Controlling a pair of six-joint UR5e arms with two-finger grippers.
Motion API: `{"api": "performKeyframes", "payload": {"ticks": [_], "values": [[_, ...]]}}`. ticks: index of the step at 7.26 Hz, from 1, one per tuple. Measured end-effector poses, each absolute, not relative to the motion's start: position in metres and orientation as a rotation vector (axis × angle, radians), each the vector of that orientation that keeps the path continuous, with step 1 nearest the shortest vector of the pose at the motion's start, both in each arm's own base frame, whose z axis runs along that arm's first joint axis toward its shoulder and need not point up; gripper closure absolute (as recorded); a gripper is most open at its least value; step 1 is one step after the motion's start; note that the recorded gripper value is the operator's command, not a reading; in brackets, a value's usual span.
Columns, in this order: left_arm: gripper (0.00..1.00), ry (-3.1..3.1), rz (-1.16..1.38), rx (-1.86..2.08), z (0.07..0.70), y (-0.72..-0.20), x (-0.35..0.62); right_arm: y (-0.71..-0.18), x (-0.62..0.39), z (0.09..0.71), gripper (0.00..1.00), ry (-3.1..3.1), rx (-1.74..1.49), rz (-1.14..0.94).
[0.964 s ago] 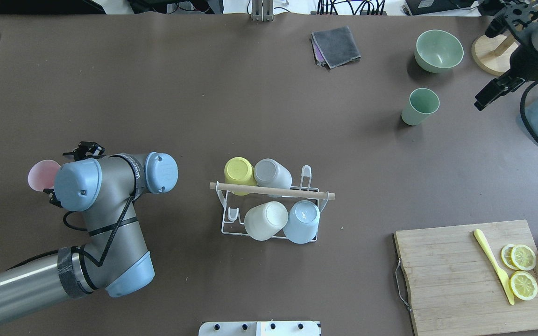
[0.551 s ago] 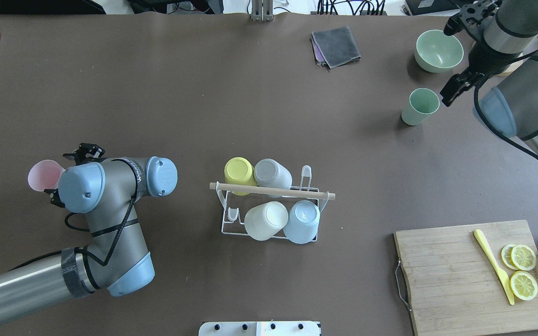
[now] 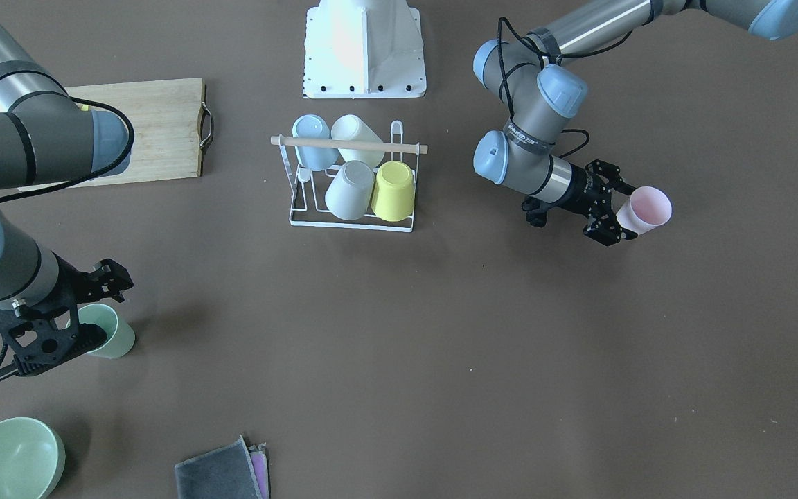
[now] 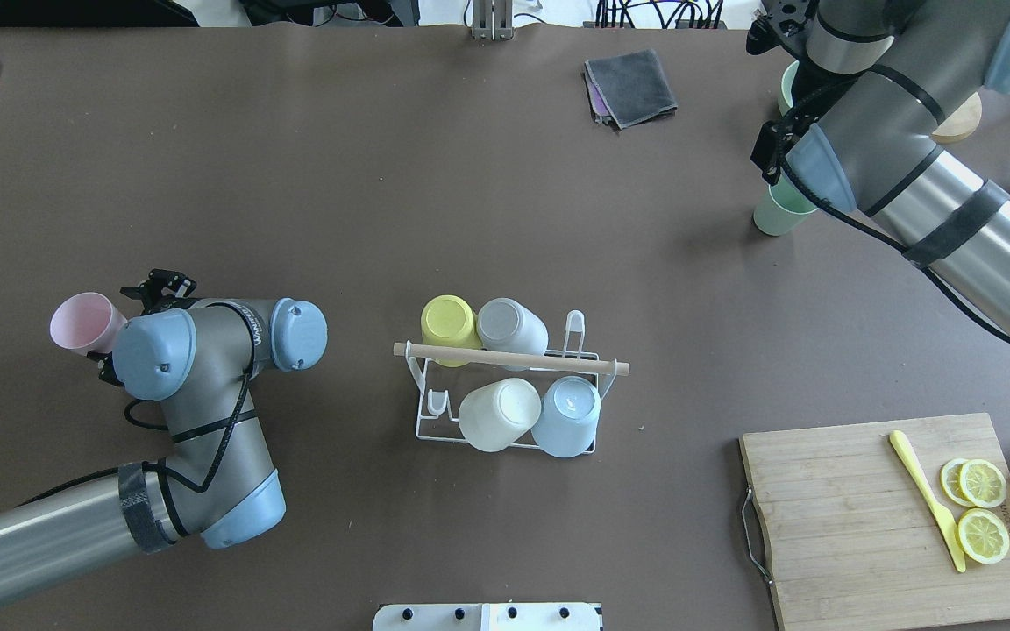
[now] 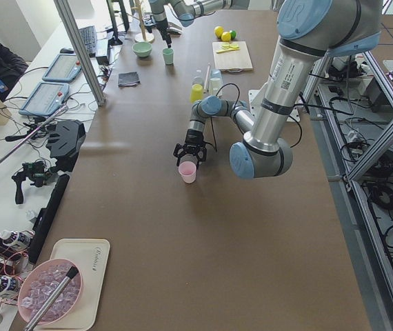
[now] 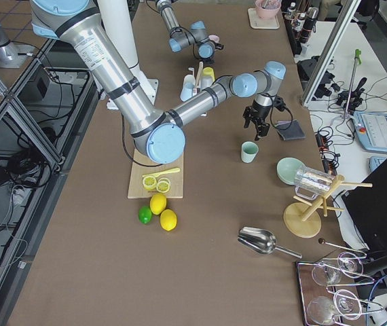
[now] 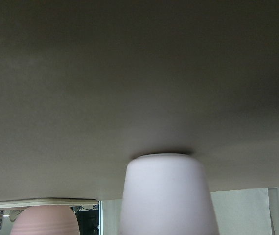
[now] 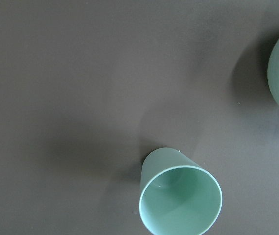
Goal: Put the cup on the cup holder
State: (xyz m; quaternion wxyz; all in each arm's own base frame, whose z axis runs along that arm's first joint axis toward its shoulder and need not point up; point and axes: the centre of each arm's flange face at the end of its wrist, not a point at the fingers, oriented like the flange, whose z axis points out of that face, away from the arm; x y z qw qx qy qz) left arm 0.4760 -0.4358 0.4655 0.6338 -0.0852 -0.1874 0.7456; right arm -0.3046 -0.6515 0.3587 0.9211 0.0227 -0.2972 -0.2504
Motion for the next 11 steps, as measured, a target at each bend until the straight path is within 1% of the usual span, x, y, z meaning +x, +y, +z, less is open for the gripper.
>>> {"api": "performKeyframes", "payload": {"ticks": [4,7,9,11], "values": [[0.03,-0.423,1.691,-0.172,0.479,-0.439,0.468,-0.653,-0.333,0.380,0.05,-0.493,-0.048,-0.672],[0.03,-0.419,1.687,-0.154,0.488,-0.436,0.459,-0.682,-0.358,0.366,0.05,-0.456,-0.092,-0.719],[0.03,-0.415,1.684,-0.139,0.497,-0.434,0.454,-0.693,-0.368,0.368,0.05,-0.440,-0.141,-0.806],[0.04,-0.413,1.680,-0.133,0.502,-0.433,0.452,-0.702,-0.379,0.355,0.04,-0.380,-0.193,-0.900]]}}
